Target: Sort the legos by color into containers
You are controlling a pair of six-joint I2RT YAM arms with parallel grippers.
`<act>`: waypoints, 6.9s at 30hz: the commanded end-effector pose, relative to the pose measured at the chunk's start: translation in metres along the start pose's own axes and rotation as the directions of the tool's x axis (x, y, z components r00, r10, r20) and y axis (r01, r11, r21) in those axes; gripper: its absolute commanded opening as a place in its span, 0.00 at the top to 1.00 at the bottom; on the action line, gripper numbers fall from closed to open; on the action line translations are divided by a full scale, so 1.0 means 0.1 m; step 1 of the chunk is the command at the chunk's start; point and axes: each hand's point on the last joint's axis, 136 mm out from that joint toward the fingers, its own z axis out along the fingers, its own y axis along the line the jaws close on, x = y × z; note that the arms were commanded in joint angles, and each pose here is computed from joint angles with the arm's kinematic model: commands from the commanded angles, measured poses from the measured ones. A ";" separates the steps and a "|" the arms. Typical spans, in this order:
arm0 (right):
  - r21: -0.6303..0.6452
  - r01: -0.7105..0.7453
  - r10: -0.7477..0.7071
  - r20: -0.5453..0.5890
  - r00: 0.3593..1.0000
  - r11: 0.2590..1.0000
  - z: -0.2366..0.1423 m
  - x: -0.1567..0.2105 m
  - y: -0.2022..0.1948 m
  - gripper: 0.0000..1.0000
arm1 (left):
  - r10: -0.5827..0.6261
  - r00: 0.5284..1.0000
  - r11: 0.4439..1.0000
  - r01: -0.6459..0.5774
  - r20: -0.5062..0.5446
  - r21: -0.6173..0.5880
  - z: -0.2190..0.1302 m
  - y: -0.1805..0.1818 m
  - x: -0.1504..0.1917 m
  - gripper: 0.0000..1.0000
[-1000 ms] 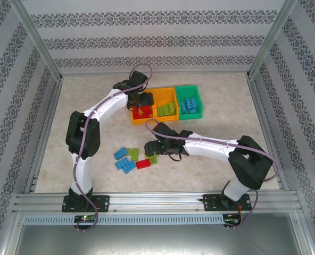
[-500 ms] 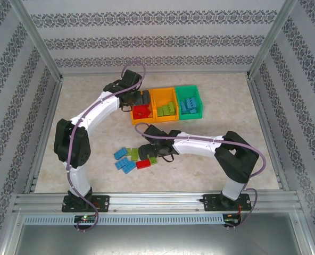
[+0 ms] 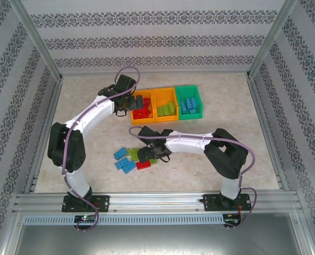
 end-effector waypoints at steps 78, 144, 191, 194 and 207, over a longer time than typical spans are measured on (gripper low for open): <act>-0.174 -0.325 0.367 0.352 0.861 0.929 -0.85 -2.23 -1.16 0.12 | 0.078 0.961 0.994 -0.056 -0.266 0.091 -0.50 0.70 2.19 0.00; -0.168 -0.353 0.390 0.330 0.860 0.920 -0.84 -2.01 -1.18 0.12 | -0.423 0.874 0.892 0.448 -0.240 0.062 -0.10 0.68 2.13 0.39; -0.087 -0.650 0.627 0.384 0.678 0.755 -0.97 0.33 -2.44 0.08 | 0.087 0.982 0.690 0.060 -0.165 0.721 0.40 -2.96 0.03 0.48; -0.098 -0.649 0.629 0.388 0.674 0.755 -0.98 0.34 -2.43 0.08 | 0.061 0.981 0.683 0.095 -0.187 0.724 0.51 -3.01 0.03 0.41; -0.072 -0.528 0.511 0.392 0.765 0.846 -0.99 0.28 -2.19 0.09 | 0.045 0.981 0.666 0.110 -0.186 0.738 0.36 -3.05 -0.02 0.00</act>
